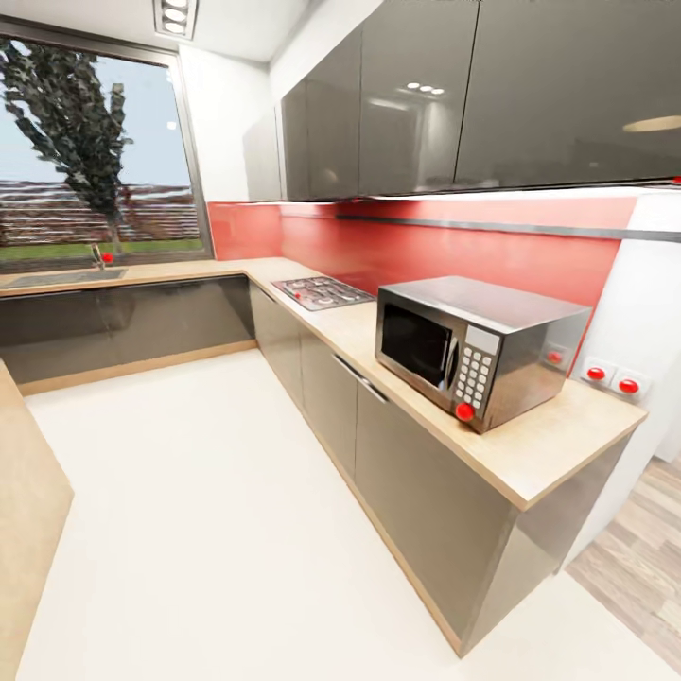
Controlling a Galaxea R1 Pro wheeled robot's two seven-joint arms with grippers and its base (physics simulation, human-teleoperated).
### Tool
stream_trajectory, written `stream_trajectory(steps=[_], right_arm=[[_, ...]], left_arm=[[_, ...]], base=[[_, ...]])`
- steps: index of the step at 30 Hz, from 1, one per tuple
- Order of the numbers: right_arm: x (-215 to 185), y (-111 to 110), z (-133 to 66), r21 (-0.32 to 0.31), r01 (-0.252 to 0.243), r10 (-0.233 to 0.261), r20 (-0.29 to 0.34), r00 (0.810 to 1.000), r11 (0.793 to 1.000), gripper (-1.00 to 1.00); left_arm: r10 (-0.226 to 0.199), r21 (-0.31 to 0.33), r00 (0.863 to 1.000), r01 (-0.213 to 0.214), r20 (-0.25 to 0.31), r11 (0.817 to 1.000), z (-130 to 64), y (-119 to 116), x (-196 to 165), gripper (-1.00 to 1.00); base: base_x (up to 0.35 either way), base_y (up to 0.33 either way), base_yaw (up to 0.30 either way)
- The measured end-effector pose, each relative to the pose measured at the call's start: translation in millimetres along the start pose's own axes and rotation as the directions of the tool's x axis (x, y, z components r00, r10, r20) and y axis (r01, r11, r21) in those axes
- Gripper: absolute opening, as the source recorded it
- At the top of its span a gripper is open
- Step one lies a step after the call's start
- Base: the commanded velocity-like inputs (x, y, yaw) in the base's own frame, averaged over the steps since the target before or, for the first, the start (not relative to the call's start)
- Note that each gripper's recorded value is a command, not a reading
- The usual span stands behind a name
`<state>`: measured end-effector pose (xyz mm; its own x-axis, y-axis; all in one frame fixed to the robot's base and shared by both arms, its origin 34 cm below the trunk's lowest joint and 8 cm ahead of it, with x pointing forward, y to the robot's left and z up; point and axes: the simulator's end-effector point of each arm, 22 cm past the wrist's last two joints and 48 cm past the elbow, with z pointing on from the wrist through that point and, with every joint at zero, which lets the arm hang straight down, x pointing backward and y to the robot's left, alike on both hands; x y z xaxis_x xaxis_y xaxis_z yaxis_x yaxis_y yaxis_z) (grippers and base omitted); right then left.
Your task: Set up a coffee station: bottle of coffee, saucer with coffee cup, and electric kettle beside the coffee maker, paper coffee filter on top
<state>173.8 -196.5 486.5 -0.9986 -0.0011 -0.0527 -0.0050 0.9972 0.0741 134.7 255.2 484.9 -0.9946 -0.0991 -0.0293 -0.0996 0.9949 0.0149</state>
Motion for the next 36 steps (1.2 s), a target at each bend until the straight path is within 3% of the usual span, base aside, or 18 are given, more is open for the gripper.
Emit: stream_trajectory(steps=[9, 36], right_arm=[[-0.1, 1.1, -13.4, 0.0, 0.003, -0.003, 0.0, 1.0, 1.0, 1.0], [1.5, 4.3, -50.5, -0.001, 0.003, -0.003, -0.001, 1.0, 1.0, 1.0]], left_arm=[[-0.005, -0.001, 1.0, 0.005, 0.0, 1.0, -13.5, 0.7, 0.2, 1.0], [-0.016, -0.004, 1.0, 0.016, -0.001, 1.0, -50.7, 2.9, 2.6, 1.0]], base=[[0.0, 0.0, 0.055], [0.0, 0.0, 0.272]])
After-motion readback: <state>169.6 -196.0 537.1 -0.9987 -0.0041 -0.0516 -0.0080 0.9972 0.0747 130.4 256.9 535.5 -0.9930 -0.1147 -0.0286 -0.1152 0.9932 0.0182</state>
